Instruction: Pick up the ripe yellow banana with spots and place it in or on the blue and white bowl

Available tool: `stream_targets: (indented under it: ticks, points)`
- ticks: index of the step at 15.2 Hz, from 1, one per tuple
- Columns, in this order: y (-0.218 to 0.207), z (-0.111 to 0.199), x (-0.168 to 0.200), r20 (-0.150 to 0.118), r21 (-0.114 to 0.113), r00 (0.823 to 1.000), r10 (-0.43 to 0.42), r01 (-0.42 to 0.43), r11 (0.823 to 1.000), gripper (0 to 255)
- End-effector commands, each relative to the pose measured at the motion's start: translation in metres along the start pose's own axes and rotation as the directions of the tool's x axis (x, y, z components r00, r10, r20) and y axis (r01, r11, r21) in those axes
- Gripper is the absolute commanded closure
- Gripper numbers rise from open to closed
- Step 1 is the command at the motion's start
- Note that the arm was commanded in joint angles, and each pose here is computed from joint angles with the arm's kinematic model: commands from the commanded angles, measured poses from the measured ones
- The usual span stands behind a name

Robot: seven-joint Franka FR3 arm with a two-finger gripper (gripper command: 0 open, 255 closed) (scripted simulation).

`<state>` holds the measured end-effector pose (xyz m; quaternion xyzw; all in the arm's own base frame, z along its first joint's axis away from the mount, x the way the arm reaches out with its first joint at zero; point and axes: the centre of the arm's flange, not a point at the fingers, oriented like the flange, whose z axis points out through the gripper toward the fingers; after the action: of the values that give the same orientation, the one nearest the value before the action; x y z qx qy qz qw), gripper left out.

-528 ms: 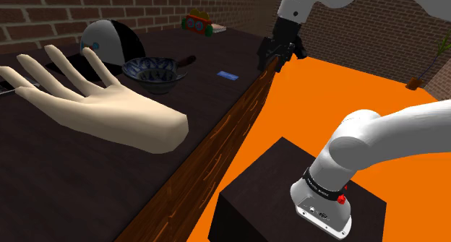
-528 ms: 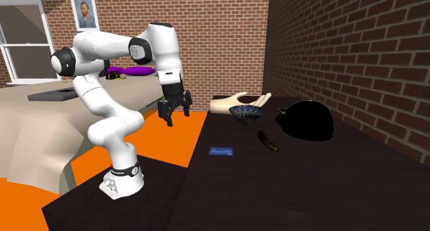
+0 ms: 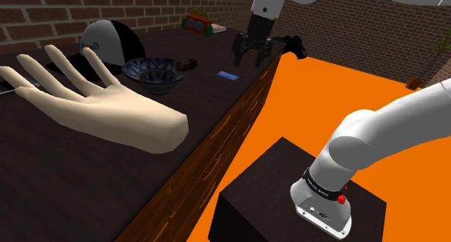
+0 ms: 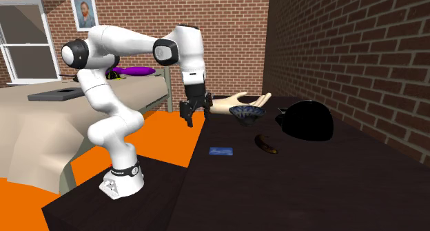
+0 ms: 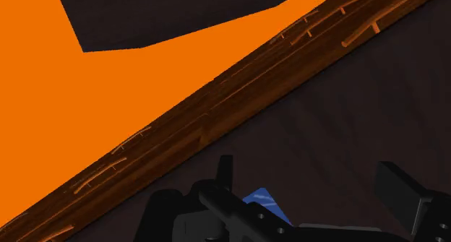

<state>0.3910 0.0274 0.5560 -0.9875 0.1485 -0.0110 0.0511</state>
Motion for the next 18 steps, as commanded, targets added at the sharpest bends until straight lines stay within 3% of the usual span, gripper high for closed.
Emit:
stream_targets:
  ticks: [1,9,18]
  points:
    - [-0.018,0.004,0.021,-0.006,-0.013,0.999,0.034,-0.034,0.999,0]
    - [-0.081,0.020,0.107,-0.032,-0.065,0.986,0.162,-0.163,0.984,0]
    - [-0.137,0.040,0.214,-0.069,-0.118,0.952,0.300,-0.306,0.945,0]
